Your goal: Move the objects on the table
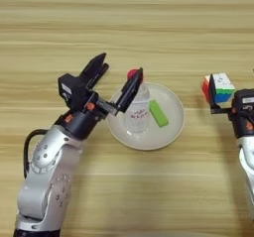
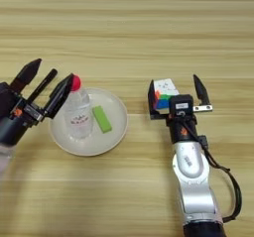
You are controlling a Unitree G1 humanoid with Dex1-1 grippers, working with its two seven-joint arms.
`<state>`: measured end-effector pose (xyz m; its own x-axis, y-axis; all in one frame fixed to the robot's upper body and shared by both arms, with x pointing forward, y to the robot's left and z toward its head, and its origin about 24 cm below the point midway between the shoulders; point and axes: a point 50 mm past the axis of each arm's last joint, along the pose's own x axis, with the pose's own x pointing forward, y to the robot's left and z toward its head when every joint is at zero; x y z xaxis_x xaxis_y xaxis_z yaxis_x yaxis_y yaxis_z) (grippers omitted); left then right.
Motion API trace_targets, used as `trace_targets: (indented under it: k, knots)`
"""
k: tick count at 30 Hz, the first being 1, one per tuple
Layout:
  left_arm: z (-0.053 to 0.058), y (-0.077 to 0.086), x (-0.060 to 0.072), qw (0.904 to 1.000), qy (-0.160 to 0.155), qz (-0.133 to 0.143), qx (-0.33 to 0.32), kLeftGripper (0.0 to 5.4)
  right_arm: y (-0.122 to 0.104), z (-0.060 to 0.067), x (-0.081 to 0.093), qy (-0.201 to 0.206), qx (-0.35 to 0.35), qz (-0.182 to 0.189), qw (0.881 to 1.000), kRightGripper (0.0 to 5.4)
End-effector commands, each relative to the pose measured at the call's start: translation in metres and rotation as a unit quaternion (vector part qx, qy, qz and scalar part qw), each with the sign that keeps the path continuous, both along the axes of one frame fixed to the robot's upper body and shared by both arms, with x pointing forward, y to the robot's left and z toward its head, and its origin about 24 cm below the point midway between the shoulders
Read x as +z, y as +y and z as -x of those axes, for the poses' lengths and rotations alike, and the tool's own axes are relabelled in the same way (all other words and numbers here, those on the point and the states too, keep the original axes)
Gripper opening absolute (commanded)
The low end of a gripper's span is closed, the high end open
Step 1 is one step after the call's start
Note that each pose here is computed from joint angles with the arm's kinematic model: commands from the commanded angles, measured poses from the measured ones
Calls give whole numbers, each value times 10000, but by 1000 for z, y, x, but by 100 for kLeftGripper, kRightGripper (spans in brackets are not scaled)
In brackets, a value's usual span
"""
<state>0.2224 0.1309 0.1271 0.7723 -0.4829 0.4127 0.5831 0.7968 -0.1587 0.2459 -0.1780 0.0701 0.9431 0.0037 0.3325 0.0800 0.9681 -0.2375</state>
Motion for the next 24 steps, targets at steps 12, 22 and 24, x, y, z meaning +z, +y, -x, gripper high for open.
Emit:
trace_targets:
  k: [12,22,24]
  knots:
    - [-31,44,-11,9826,289,-431,1785,535,-3,-1,4,-93,-6,10,10000,540]
    - [-41,53,-45,9683,591,-1085,2172,535,-8,-1,2,6,-10,-155,9999,540]
    - [-43,54,-52,9658,706,-1191,2192,535,-9,-1,2,13,-10,-165,9999,540]
